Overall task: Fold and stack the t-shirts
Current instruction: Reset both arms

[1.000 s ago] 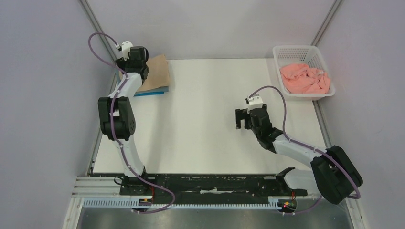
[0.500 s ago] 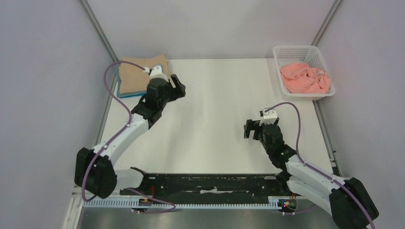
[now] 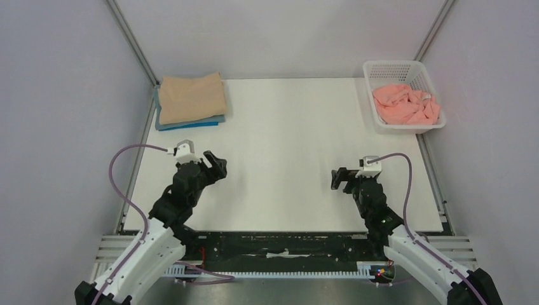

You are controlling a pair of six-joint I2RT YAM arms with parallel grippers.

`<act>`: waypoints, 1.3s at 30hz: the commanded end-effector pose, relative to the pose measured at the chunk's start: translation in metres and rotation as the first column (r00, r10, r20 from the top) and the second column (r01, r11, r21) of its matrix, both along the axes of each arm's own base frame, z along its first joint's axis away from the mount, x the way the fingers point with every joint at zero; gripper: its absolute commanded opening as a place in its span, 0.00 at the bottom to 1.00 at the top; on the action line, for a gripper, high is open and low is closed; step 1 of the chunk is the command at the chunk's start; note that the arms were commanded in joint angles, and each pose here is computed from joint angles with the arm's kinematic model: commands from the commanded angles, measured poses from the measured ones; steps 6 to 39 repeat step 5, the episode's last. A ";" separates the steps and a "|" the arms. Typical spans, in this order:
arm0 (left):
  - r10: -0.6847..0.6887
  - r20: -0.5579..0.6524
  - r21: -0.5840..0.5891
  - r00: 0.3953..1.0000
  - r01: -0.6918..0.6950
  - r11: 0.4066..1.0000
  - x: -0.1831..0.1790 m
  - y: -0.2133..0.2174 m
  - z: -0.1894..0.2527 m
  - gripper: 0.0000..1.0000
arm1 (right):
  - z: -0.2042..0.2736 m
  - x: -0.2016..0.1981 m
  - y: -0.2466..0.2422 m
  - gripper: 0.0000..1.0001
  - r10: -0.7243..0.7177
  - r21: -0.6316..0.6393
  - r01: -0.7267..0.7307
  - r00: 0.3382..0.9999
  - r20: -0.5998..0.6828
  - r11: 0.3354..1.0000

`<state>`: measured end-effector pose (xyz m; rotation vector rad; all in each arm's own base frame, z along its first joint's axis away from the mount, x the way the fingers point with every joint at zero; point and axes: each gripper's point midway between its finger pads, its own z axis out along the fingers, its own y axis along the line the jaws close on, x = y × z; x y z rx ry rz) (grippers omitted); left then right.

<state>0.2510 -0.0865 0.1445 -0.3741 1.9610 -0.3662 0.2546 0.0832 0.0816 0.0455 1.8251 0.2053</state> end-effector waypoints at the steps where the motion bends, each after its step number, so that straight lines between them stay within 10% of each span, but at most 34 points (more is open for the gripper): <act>1: 0.071 0.037 -0.044 0.997 -0.069 0.997 -0.004 0.011 0.007 0.84 | 0.004 -0.001 -0.010 0.98 -0.057 0.032 0.055 0.997 0.044 0.998; 39: 0.070 0.043 -0.049 0.997 -0.068 0.996 -0.007 0.012 0.010 0.84 | 0.016 0.000 -0.012 0.98 -0.072 0.062 0.066 0.993 0.090 0.996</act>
